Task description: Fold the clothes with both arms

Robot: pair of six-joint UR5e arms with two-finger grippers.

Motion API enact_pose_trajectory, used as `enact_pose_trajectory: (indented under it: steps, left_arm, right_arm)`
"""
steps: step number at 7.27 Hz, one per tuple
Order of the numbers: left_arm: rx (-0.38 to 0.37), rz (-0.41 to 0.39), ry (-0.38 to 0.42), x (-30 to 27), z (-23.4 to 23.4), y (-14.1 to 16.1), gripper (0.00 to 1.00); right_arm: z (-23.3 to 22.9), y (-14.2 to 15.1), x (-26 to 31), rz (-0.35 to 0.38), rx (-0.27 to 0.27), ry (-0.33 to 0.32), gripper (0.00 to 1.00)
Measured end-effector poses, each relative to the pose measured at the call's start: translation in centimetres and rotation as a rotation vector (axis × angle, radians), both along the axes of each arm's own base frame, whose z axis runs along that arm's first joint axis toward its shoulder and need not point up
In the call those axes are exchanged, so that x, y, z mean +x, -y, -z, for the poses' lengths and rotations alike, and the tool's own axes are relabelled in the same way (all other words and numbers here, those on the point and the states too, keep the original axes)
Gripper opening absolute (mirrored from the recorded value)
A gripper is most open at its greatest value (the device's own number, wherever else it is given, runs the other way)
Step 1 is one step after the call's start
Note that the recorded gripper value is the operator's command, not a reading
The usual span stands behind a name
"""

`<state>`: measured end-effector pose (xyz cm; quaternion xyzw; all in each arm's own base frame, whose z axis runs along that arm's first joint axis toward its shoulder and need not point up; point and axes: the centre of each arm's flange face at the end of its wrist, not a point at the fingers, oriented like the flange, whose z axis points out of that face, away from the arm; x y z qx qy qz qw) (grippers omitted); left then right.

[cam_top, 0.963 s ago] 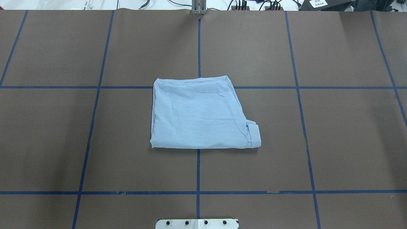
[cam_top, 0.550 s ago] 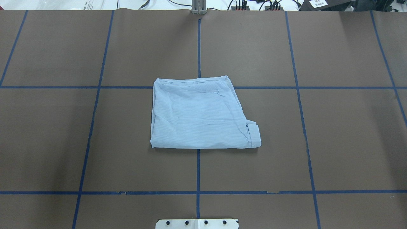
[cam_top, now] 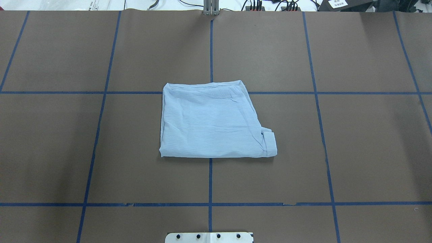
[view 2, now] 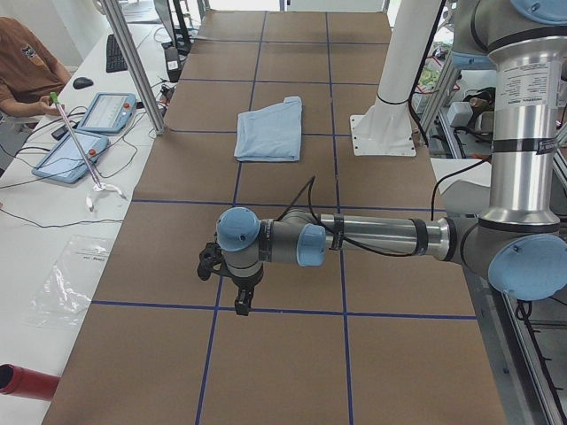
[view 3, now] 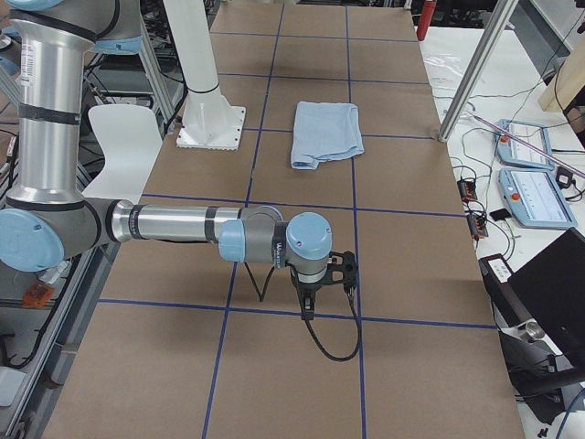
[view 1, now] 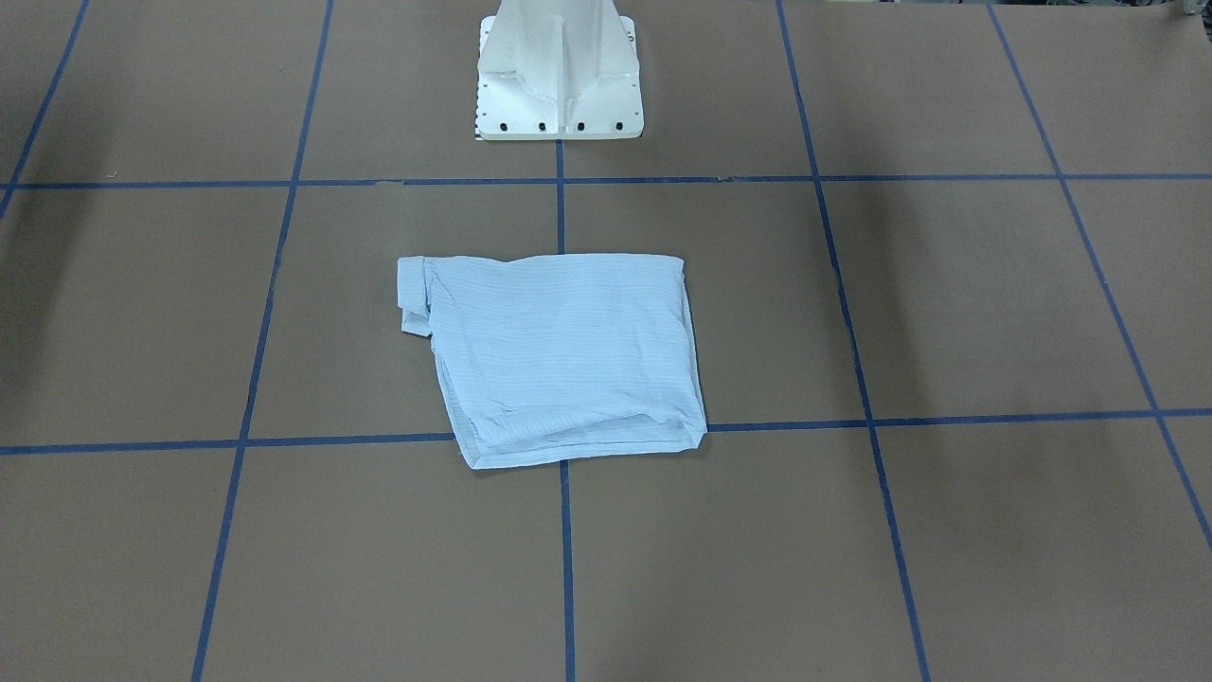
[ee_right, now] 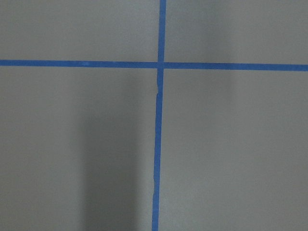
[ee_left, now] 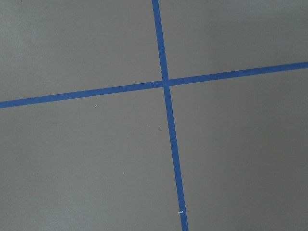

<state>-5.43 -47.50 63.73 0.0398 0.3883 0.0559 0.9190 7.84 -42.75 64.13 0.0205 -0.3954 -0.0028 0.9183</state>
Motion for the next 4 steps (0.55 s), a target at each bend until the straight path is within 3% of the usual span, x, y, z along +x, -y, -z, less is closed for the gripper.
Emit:
enact_pose_trajectory:
  steps: [4]
  left_arm:
    - [-0.002,0.002,0.0,0.01,0.04,0.18,1.0]
  right_arm:
    - [0.05,0.02,-0.01,0.0,0.001,0.002,1.0]
